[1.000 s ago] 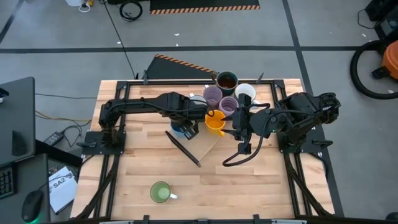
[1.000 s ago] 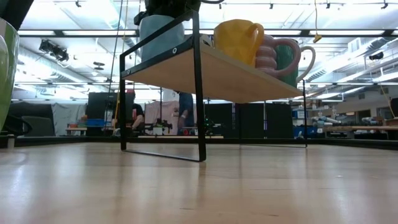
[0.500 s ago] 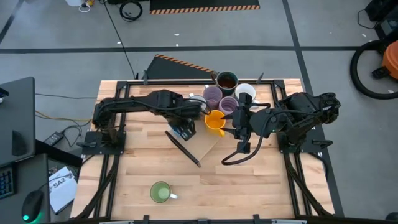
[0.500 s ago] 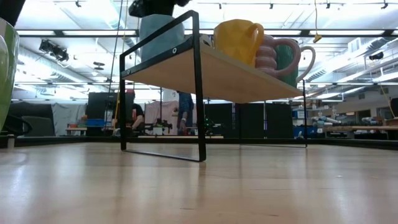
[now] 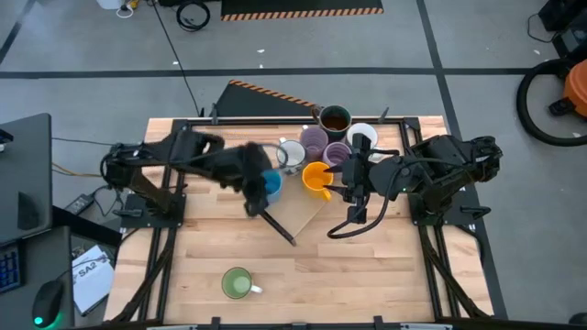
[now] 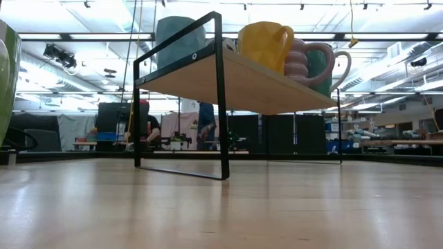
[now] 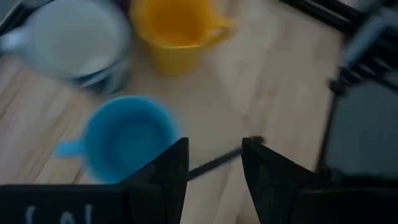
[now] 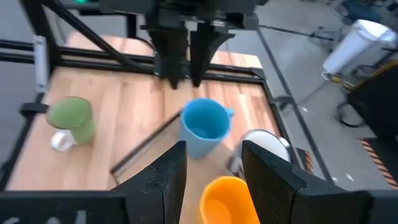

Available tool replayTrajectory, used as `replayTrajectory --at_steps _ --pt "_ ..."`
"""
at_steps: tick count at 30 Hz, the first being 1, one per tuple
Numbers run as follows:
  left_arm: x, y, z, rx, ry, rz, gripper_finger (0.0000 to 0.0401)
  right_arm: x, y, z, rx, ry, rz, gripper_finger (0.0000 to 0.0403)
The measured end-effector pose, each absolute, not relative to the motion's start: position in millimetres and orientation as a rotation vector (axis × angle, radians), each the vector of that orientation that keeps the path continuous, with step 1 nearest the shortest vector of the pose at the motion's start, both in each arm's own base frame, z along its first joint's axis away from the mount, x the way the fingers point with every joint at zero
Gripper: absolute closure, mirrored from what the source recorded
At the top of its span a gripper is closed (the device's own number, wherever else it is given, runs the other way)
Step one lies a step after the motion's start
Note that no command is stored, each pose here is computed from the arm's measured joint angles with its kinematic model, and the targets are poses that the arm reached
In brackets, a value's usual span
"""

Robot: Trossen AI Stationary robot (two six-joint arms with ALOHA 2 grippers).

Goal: Place coffee mugs
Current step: Put the green mug on the shelf

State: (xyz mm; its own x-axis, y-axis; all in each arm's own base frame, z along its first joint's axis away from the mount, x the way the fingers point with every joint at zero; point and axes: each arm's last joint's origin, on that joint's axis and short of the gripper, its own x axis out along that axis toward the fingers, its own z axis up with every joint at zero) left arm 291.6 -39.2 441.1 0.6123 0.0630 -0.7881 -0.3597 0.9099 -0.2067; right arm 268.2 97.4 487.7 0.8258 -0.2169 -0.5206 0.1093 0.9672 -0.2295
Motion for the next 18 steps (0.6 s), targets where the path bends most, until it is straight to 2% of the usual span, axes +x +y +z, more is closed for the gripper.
replayTrajectory --at_steps 4,10,14,18 --pt "288.0 -66.0 443.6 -0.241 0.871 0.11 0.0246 274.4 99.9 485.8 -0.164 0.563 -0.092 0.0243" --pt "282.0 -83.7 442.6 -0.231 0.895 0.066 0.0246 288.8 109.9 472.1 -0.108 0.572 -0.005 0.0243" --pt "276.6 -103.9 439.8 -0.233 0.948 -0.06 0.0246 292.1 115.6 463.4 -0.023 0.592 -0.03 0.0243" --pt "266.9 -133.8 435.2 -0.161 0.988 -0.166 0.0246 293.2 118.4 457.9 0.086 0.579 -0.136 0.0243"
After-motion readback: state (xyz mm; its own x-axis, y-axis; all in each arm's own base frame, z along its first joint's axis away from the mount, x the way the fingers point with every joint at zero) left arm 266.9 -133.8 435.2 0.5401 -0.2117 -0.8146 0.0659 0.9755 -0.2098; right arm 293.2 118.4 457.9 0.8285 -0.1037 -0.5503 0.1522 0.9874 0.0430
